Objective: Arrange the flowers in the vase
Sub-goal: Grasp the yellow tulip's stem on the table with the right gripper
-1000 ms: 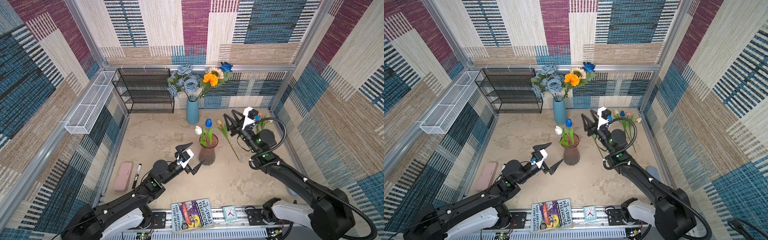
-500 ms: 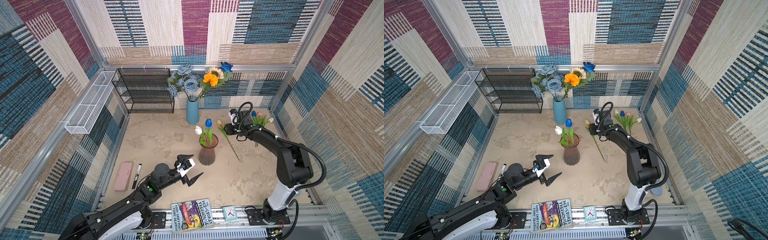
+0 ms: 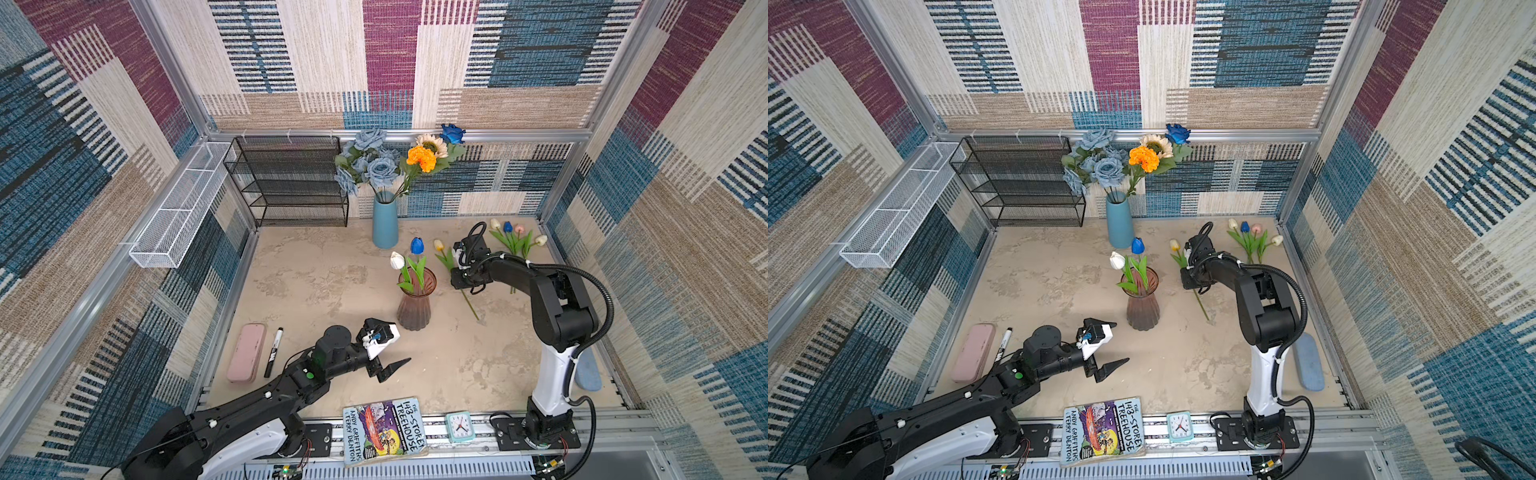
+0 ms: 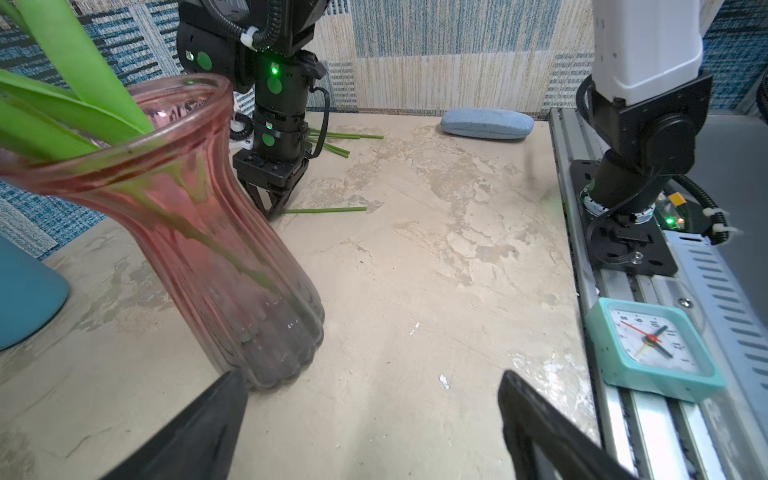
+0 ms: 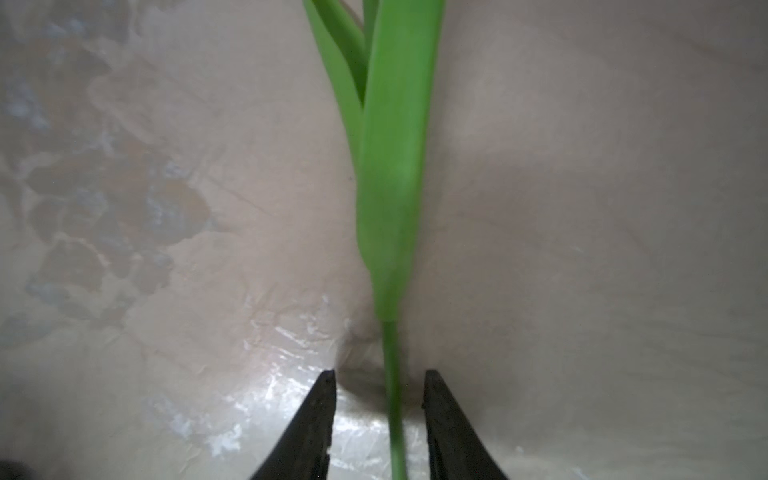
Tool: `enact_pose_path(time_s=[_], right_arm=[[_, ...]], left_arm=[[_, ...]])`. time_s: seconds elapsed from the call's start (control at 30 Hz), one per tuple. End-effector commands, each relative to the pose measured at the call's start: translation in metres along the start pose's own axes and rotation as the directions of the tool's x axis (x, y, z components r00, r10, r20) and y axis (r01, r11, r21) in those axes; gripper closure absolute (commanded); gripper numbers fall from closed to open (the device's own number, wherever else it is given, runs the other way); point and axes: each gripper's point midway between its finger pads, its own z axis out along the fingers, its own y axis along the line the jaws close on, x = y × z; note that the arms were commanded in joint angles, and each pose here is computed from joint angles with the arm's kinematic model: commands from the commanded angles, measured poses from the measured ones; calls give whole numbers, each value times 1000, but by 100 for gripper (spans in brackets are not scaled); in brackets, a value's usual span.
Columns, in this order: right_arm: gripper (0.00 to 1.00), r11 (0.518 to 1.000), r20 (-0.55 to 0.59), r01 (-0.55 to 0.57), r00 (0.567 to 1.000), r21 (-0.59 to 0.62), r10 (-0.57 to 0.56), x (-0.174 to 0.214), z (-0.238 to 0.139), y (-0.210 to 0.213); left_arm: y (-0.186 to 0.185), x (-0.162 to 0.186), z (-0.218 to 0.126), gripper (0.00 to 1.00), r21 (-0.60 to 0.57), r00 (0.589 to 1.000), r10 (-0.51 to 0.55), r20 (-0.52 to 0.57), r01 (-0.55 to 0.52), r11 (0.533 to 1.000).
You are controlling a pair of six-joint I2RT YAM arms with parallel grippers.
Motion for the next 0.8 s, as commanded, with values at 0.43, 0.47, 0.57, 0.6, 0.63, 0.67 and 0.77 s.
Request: enact_pose_path(time_s=[0.43,0.47,0.57,0.6,0.63,0.67,0.77], right_arm=[[83,995,-4,-58,998,86,59,8,22,-22],[84,995,-2,-61,998,79,61,9,22,-21],[90,995,12,-74,997,61,74,6,19,-21],[91,995,18,-77,997,56,76,5,18,-21],[92,996,28,-80,996,49,79,3,15,-20],[93,995,38,-87,996,43,85,1,13,-21],[95,995,68,-98,993,17,97,-5,7,-19]], left_arm=[[2,-12,-3,3,-14,998,4,55,-3,1000],[2,-12,-3,3,-17,998,3,57,-2,1000],[4,-13,-4,3,-30,998,8,63,-6,1000],[5,-14,-4,3,-32,998,12,67,-10,999],[5,-15,-4,3,-34,997,12,70,-10,999],[5,-16,-5,3,-37,997,15,73,-12,999],[7,-19,-5,3,-47,996,25,85,-21,999]])
